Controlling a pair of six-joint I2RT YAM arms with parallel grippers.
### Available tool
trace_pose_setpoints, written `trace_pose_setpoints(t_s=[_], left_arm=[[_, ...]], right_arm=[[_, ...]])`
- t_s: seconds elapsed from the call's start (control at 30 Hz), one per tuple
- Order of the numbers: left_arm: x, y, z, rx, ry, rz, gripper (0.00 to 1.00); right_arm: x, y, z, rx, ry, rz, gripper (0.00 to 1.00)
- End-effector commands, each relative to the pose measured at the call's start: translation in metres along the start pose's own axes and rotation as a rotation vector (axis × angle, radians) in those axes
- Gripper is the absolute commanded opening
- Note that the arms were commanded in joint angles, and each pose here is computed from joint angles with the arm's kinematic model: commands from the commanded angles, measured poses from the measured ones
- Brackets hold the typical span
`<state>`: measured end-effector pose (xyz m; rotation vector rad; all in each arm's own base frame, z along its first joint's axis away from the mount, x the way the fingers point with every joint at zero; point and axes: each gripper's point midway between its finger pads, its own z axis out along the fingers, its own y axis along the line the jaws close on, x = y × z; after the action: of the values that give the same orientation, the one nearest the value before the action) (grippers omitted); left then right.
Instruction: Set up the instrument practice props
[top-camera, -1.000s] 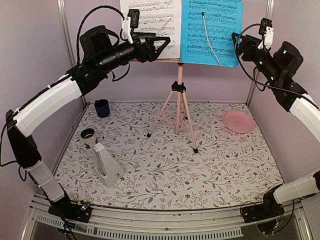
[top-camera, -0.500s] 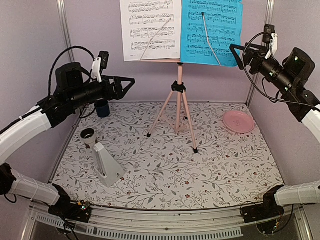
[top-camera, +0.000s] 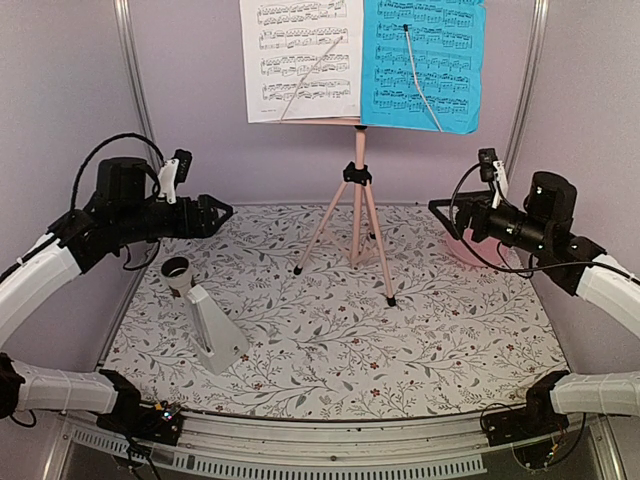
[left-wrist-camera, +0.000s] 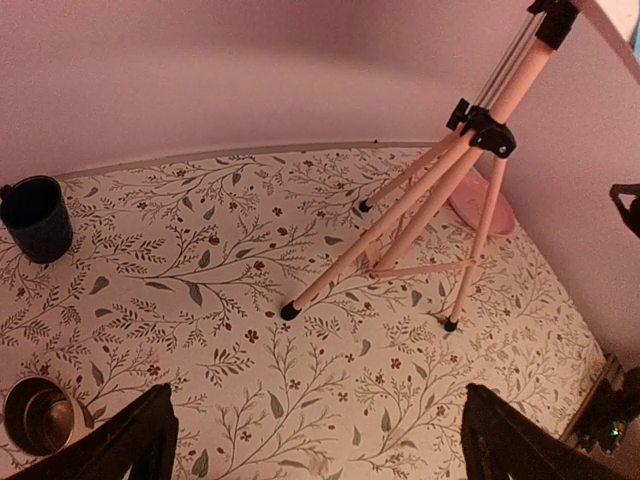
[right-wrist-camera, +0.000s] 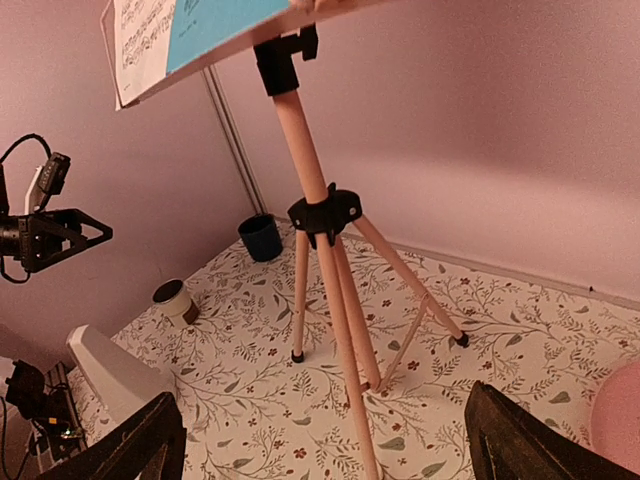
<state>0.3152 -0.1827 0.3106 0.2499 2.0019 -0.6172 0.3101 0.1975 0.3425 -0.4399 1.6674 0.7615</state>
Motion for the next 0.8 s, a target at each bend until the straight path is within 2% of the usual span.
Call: trace_pose_setpoints(t_s=[0.0, 0.1, 0.27, 0.4, 0.63, 0.77], left_arm=[[0.035, 0.01, -0.012, -0.029, 0.145, 0.003, 0.99], [0.058, 0.012, -0.014, -0.04, 0.255, -0.002, 0.99], [0.063, 0.014, -0.022, -0.049, 0.242, -0.044, 0.99], [0.085, 0.014, -0.027, -0.039, 0.307, -0.078, 0.99], [0.076, 0.028, -0.045, -0.127, 0.239, -0.104, 0.99], [0.072, 0.033, -0.046, -0.157, 0.205, -0.123, 0.99]], right_arm=[[0.035, 0.027, 0.017, -0.13, 0.051, 0.071, 0.99], [0.055, 0.045, 0.034, -0.181, 0.088, 0.07, 0.99], [0.087, 0.1, 0.071, -0.254, 0.15, 0.074, 1.0], [0.107, 0.147, 0.101, -0.323, 0.194, 0.074, 1.0], [0.156, 0.232, 0.163, -0.383, 0.279, 0.113, 0.99], [0.167, 0.278, 0.191, -0.399, 0.285, 0.075, 0.99]])
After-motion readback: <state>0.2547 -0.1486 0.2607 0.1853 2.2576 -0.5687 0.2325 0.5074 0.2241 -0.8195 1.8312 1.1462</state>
